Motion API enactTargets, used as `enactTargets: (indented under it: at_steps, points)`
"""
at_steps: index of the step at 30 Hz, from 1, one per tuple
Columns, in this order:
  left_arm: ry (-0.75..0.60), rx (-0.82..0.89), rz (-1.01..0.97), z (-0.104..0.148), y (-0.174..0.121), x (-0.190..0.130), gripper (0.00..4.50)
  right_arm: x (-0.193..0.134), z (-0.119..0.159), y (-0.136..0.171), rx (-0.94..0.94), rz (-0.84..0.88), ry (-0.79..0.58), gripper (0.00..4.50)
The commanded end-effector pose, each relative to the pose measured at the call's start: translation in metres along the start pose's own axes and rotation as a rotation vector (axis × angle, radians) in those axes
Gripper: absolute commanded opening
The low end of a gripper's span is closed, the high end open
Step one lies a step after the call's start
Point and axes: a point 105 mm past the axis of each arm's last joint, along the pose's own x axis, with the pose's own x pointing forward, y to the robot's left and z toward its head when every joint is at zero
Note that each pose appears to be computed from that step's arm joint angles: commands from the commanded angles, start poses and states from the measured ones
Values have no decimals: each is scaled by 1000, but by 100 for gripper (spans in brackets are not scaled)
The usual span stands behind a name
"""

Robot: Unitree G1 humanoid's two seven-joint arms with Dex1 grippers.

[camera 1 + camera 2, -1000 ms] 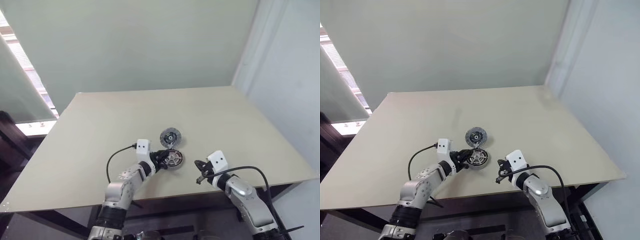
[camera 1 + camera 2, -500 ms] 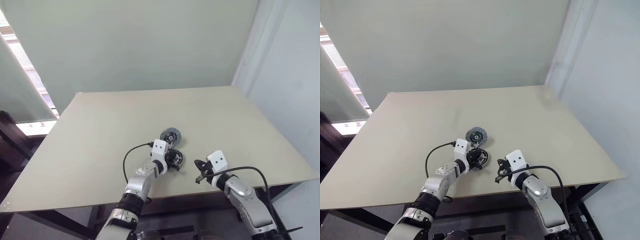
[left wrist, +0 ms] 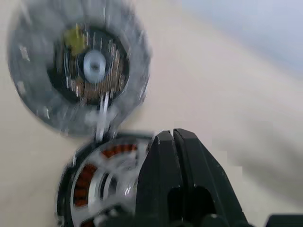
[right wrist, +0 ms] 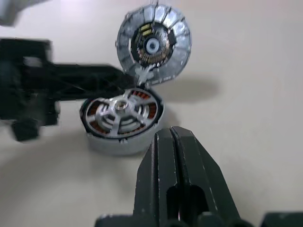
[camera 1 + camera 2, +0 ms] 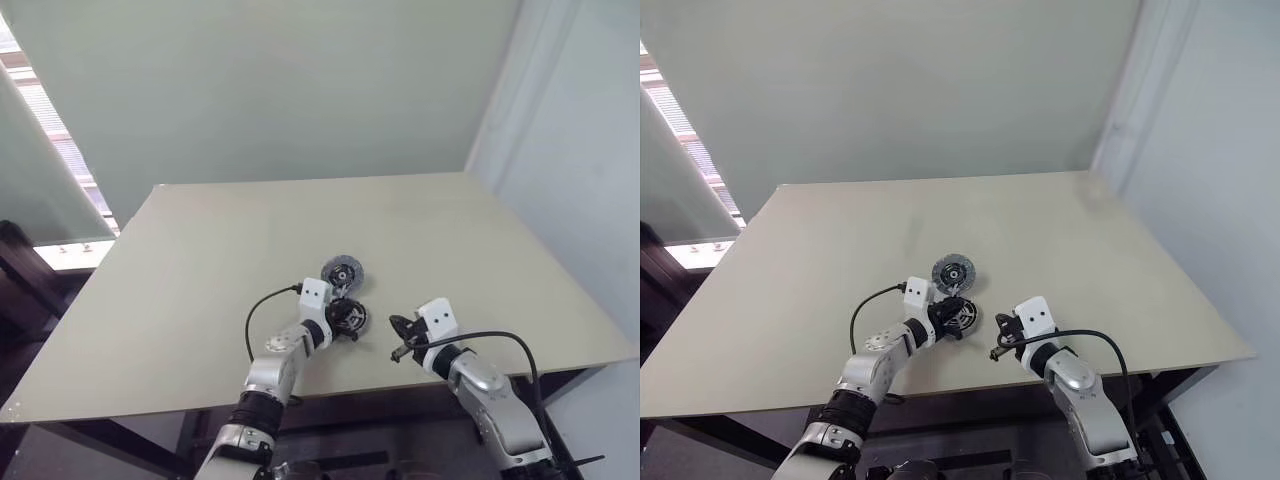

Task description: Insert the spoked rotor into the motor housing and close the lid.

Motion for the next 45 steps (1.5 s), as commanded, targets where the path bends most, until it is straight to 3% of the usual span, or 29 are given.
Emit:
enactTargets:
  at_steps: [1,5,15,18,25,28,33,37,45]
  points:
    - [-142,-26,-38,39,2,-17,2,1,26,-3,28,11,-72,0]
    - [-176,-29,-17,48,11,-35,0,4,33,-9,19,-9,-93,90]
    - [-227,-36,57,56,26,-61,0,17,30,1,115,87,-42,448]
    - [-235,-29,82,58,32,-69,0,22,30,3,264,116,-23,448]
    - [-251,-18,111,61,36,-82,0,38,18,-17,746,10,52,448]
    - [-258,-12,121,63,36,-86,0,43,16,-22,784,-10,82,448]
    - [-235,35,126,61,37,-92,0,44,18,-8,367,103,157,448]
    - [-139,88,90,50,37,-102,0,33,12,24,-232,364,272,448]
    - [-25,144,73,35,38,-110,0,31,18,35,-715,597,340,448]
